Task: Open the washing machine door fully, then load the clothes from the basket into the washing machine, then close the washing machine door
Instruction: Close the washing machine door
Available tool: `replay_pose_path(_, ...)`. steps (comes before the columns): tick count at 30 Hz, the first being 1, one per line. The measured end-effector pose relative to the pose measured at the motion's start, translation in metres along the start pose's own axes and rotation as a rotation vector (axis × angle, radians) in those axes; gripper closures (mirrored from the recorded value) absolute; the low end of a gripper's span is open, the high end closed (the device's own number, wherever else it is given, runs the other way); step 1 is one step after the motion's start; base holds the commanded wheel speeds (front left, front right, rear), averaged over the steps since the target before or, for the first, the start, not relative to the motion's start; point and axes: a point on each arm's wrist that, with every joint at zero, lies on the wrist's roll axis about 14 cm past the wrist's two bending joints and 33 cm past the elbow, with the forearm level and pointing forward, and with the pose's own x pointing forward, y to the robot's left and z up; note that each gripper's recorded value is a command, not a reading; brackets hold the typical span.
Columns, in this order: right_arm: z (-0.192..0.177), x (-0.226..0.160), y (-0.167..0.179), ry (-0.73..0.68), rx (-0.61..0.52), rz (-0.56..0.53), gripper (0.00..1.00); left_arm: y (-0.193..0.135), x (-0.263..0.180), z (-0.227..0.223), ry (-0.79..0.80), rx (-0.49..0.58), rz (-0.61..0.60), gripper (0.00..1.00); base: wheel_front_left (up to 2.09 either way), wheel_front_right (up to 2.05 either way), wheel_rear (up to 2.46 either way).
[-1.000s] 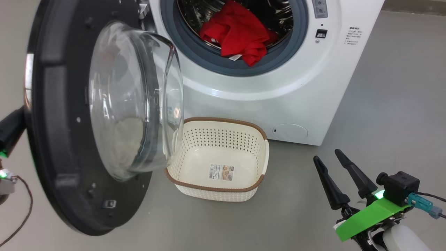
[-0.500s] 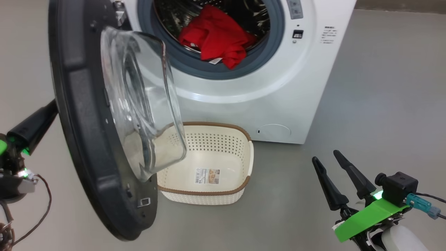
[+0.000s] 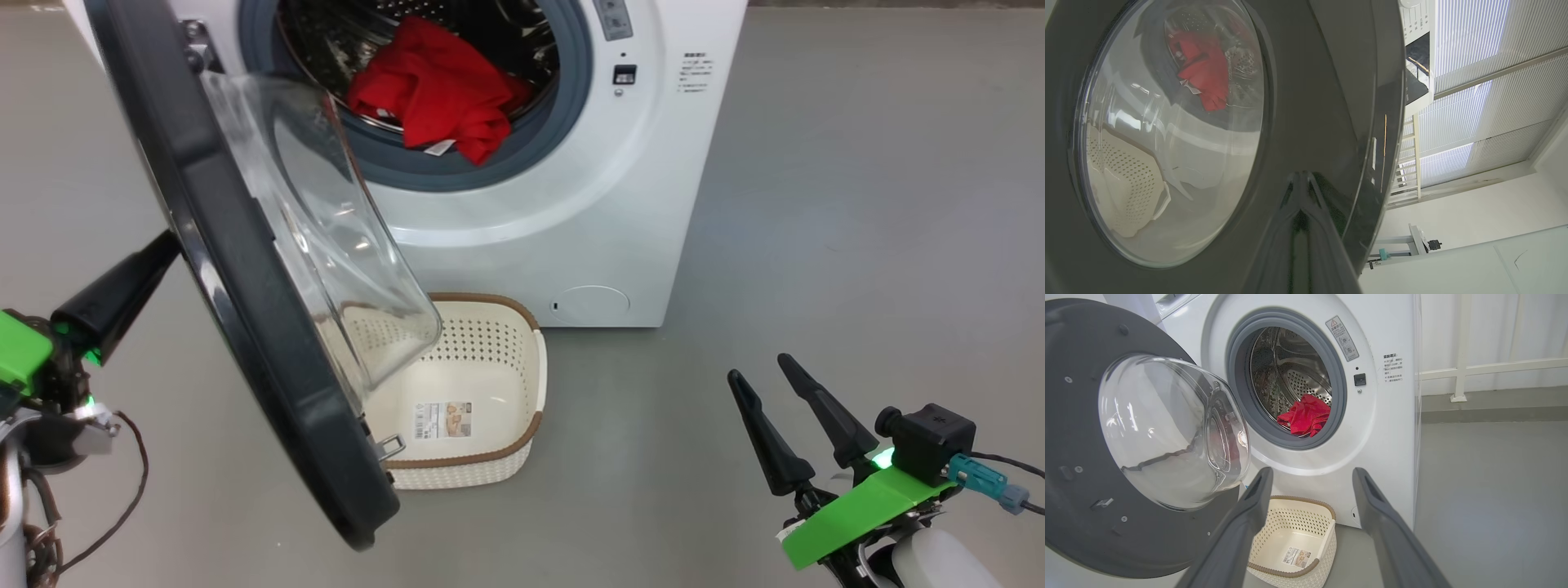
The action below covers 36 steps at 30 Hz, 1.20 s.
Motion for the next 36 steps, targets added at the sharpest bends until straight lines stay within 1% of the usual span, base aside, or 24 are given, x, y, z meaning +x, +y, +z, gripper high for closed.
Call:
replay_pose_path(18, -0.001, -0.014, -0.021, 0.005, -0.001, -0.071, 0.0, -0.003, 0.036, -0.026, 0.068, -0.014, -0.028, 1.0, 0.0, 0.0, 0.0)
replay_pose_path(29, -0.001, -0.018, -0.027, 0.002, 0.002, -0.093, 0.0, -0.014, 0.055, -0.035, 0.092, 0.014, -0.064, 1.0, 0.0, 0.0, 0.0)
replay_pose_path(36, 0.002, -0.025, -0.035, -0.005, 0.0, -0.126, 0.0, -0.017, 0.071, -0.038, 0.104, 0.031, -0.079, 1.0, 0.0, 0.0, 0.0)
